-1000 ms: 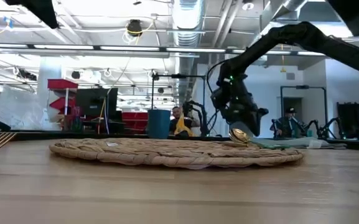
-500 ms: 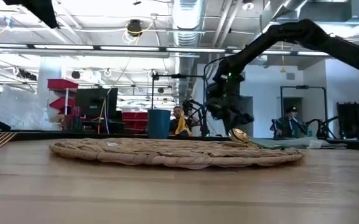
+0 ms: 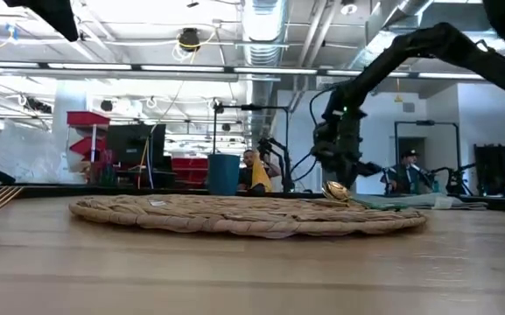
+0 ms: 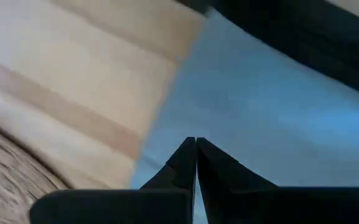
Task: Set table place
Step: Fold the gray table napkin
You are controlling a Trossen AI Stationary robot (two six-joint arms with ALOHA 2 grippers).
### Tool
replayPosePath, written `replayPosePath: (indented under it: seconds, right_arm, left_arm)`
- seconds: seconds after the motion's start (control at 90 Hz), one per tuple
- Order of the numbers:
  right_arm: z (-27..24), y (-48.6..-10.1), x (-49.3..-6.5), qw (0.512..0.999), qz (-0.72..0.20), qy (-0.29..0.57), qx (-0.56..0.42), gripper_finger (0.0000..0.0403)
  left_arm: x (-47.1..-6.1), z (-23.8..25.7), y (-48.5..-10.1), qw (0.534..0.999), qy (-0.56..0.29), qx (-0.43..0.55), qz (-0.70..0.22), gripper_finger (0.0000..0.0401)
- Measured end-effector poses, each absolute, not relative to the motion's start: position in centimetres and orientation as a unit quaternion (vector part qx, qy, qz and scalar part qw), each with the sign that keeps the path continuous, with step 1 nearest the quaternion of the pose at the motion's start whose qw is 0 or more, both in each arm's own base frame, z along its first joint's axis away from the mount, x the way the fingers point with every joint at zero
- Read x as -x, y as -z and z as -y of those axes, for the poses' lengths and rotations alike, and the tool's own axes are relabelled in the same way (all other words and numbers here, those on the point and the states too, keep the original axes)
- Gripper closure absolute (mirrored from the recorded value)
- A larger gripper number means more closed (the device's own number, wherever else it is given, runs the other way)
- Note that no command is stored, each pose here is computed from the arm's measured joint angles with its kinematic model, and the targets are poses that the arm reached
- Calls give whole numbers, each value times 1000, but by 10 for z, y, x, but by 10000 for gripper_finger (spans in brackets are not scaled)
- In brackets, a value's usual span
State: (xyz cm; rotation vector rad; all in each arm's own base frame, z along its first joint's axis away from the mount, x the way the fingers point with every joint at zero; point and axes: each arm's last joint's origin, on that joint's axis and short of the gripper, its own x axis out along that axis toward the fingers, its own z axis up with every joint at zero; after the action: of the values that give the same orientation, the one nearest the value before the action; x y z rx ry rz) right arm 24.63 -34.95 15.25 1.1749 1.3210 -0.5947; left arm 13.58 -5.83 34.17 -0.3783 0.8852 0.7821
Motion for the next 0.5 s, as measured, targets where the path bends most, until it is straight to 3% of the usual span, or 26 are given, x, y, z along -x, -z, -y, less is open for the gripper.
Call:
replayPosePath:
  seconds: [0.211,0.5]
  right_arm:
    - [342,-134,-251,599,-531,230,-554,403]
    - [335,-132,-279,639,-485,201,-562,403]
  left_arm:
    - [-138,56,-342,813,-375,183,-406,401]
    - [-140,52,-342,814,-384,176,-399,401]
